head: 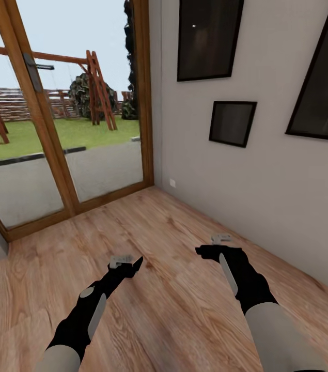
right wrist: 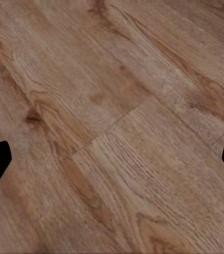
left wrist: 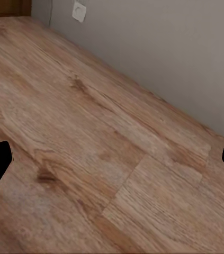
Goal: Pick up the two gym shoes and the two sandals from the corridor floor and place them onto the hallstand (shoe rack) in the corridor, making sure they are on the rack and not on the floor. Arrange them so the two gym shoes are next to each other and the two sandals are next to each other.
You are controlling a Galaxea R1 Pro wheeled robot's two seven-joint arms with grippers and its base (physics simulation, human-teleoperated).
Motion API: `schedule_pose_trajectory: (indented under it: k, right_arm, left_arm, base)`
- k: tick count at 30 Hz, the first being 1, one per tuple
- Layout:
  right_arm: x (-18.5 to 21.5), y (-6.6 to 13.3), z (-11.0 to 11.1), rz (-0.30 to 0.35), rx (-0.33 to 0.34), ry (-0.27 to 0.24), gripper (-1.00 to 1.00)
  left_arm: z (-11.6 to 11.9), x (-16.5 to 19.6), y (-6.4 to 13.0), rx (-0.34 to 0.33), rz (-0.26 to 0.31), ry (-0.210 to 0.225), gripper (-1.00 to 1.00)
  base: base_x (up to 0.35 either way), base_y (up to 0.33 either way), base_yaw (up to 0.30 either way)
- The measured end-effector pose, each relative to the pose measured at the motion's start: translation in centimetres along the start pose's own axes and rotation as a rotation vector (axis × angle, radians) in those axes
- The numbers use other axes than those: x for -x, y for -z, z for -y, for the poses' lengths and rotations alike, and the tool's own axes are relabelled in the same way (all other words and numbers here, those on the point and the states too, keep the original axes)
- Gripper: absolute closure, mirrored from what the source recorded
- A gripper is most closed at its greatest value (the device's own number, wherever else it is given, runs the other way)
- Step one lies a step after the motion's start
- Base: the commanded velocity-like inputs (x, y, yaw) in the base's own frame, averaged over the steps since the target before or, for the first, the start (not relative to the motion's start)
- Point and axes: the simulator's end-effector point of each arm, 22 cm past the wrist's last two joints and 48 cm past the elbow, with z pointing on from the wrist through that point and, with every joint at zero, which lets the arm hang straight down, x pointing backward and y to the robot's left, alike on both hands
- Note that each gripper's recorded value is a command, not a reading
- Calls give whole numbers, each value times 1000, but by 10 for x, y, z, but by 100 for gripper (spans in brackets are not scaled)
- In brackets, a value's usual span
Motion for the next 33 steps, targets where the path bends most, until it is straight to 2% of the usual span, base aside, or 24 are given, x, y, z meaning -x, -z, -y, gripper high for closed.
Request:
schedule_pose_trajectory:
  k: [9, 17, 33]
  right_arm:
    - [2, 2, 0, 4, 1, -1, -100]
    - [5, 4, -1, 9, 2, -2, -100]
    - [9, 8, -1, 19, 2, 0, -100]
  left_arm:
    - [1, 3, 1, -1, 4, -1, -100]
    - [2, 5, 1, -2, 9, -3, -100]
    - [4, 11, 2, -4, 17, -7, -100]
  base:
    - [265, 219, -216]
    - [255, 46, -244]
    - [21, 1, -246]
